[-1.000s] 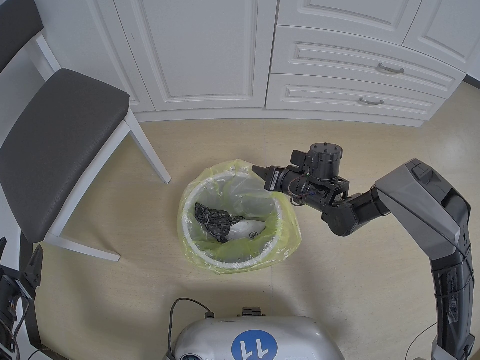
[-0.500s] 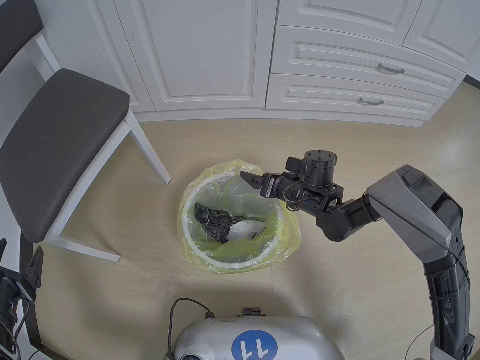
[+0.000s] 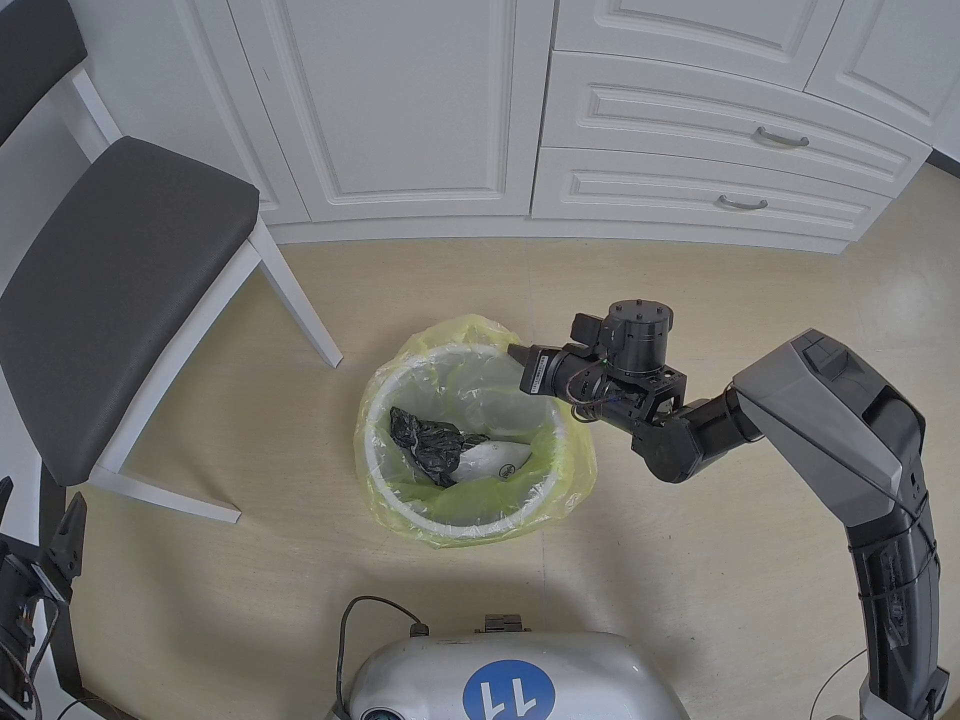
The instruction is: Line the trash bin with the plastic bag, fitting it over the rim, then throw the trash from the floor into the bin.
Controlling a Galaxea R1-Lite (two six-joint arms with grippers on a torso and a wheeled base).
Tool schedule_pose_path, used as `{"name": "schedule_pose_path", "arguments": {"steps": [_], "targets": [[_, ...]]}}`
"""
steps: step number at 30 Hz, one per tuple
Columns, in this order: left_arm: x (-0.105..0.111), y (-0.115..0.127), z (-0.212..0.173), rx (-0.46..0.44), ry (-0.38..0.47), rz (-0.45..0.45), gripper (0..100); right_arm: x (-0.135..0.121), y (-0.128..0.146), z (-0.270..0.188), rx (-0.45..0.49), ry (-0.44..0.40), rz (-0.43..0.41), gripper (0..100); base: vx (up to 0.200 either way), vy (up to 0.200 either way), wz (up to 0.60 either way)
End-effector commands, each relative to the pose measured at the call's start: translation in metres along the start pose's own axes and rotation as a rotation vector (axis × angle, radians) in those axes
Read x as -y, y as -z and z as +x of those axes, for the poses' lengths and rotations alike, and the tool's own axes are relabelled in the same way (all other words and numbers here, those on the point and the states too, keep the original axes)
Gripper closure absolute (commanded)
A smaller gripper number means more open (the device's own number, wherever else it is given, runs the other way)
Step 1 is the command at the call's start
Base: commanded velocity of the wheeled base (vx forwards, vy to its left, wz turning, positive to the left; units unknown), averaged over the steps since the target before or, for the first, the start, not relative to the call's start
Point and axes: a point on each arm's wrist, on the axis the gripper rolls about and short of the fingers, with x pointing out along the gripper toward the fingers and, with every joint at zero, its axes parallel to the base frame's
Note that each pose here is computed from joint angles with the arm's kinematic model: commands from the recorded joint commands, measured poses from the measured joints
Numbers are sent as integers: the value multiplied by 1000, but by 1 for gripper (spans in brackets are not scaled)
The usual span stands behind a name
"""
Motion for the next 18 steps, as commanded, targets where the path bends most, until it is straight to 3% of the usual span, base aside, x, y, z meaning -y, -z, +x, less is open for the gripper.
{"name": "schedule_pose_path", "arguments": {"steps": [1,6,7,9,18], "targets": [[0,0,0,2,-1,-1,0,0,-3,0,10,-3,1,100,0,0,0],[0,0,0,0,-1,-1,0,-2,-12,5,45,-13,36,100,0,0,0],[0,1,-1,0,-1,-1,0,-4,-20,8,68,-19,101,100,0,0,0],[0,1,-1,-1,0,-1,0,-3,-24,12,90,-22,143,100,0,0,0],[1,4,-1,-9,0,-4,0,16,-21,21,90,23,160,100,0,0,0]]}}
